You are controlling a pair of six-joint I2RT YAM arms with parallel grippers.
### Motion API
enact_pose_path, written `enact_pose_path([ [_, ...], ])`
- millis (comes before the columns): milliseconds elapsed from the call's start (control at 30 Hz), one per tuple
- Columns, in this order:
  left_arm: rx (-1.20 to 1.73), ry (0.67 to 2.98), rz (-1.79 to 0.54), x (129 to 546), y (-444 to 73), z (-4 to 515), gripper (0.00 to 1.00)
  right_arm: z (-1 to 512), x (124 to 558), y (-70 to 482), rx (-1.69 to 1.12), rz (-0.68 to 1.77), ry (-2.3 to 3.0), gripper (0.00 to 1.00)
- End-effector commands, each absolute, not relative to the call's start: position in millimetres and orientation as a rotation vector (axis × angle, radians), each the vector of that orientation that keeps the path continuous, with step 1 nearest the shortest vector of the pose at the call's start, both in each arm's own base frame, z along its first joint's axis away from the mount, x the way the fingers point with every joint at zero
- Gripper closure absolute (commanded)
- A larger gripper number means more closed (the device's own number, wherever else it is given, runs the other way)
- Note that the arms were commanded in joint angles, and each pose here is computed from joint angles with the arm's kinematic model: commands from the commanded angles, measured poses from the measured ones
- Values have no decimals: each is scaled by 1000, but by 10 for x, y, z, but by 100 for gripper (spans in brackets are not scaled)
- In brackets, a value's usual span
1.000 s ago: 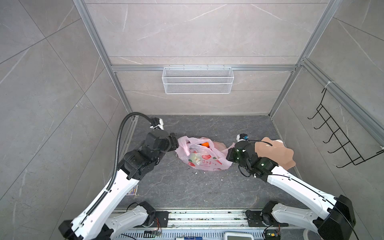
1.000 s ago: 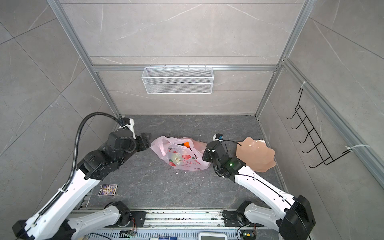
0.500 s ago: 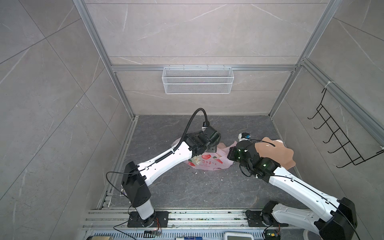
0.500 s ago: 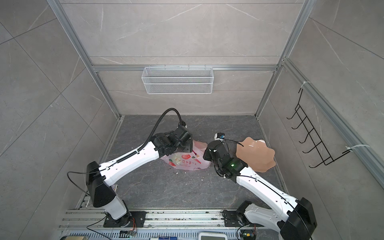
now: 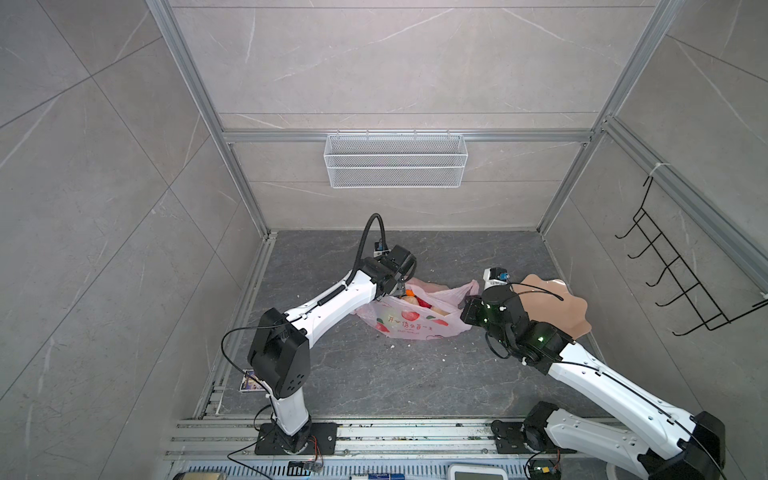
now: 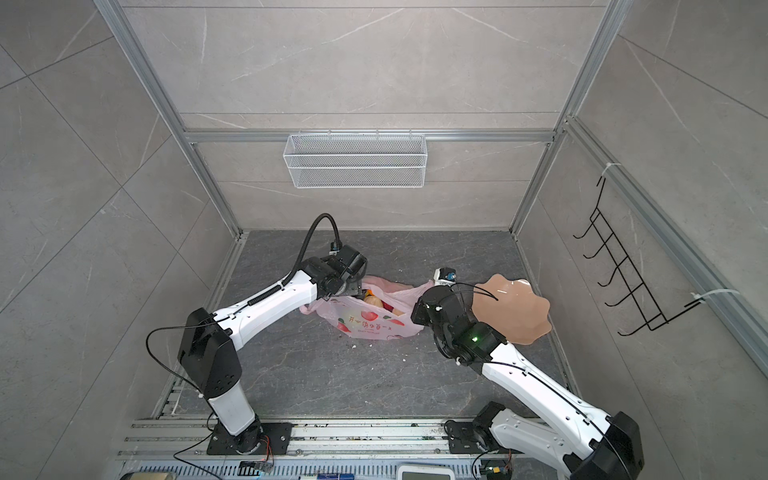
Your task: Take the fake fruits out of the plastic bag
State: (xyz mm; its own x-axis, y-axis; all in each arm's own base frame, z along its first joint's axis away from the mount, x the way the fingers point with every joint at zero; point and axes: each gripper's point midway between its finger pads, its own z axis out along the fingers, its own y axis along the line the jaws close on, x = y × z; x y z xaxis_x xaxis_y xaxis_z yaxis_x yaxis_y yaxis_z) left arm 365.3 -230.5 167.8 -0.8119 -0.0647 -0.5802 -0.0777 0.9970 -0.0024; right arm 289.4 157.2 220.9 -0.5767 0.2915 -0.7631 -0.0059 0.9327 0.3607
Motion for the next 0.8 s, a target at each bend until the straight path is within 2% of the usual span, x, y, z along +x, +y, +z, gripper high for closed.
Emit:
enact_pose_path([
  [0, -164, 2513, 77, 3591, -2062, 1693, 17, 2185, 2831, 1352, 246, 291, 2156, 100],
  [300, -254, 2563, 110, 3260, -1683, 1438, 8, 2155, 2885, 1489, 200, 328, 2172, 100],
  [567, -296, 2637, -26, 3202, -1728, 1140, 0, 2154, 2908, 1392, 275, 274, 2174, 100],
  [667, -319, 2659, -140, 3216, -1793, 1001, 4, 2146, 2915, 1351, 312, 258, 2176, 100],
  [767, -298, 2641, -288, 3261, -1951, 962, 16, 2097, 2938, 1388, 331, 278, 2197, 100],
])
